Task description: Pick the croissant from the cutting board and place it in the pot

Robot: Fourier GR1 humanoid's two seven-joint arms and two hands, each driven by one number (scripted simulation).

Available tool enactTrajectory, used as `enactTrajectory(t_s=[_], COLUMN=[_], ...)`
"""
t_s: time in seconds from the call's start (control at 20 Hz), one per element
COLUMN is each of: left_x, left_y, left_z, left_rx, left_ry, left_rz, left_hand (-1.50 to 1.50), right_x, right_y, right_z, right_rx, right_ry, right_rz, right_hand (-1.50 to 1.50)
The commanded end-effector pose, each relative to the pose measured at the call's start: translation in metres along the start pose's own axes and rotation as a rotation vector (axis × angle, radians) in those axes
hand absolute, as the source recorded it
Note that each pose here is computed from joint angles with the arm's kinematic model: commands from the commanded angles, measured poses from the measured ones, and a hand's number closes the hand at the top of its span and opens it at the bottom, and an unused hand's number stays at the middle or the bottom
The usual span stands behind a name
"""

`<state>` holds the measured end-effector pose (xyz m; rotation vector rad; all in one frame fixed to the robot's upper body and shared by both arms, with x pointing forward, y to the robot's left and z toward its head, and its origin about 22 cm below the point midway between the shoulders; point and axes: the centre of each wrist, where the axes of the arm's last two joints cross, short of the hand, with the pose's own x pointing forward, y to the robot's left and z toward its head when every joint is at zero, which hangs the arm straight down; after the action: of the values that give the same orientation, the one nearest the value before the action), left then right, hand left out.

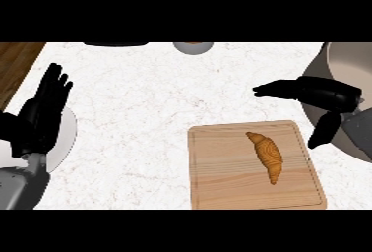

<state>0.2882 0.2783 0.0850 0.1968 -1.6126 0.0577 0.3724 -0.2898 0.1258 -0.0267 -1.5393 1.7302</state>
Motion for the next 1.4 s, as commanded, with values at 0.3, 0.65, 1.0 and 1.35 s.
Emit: enactTrajectory(t_s=[0.3,0.65,1.0,1.35], left_x=[0.006,0.011,-0.018,0.008], left_y=[0.012,-0.001,0.016,0.002], left_z=[0.001,0.009,0.011,-0.004], left_rx=[0.016,0.004,0.013,0.009], left_ry=[0.011,0.007,-0.015,0.011], left_rz=[-0.006,0.008,-0.012,-0.001], left_hand=[0.0,0.0,0.0,0.0], right_x=[0.05,0.055,0.042,0.03], right_y=[0.029,0.06,0.086,0.092], right_z=[-0.028,-0.026,-0.047,-0.028], right_rx=[0.273,0.284,0.267,0.26], right_ry=[0.106,0.12,0.244,0.204], right_rz=[0.124,0.087,0.183,0.163], right_hand=[-1.5,-1.5,-1.5,-1.5])
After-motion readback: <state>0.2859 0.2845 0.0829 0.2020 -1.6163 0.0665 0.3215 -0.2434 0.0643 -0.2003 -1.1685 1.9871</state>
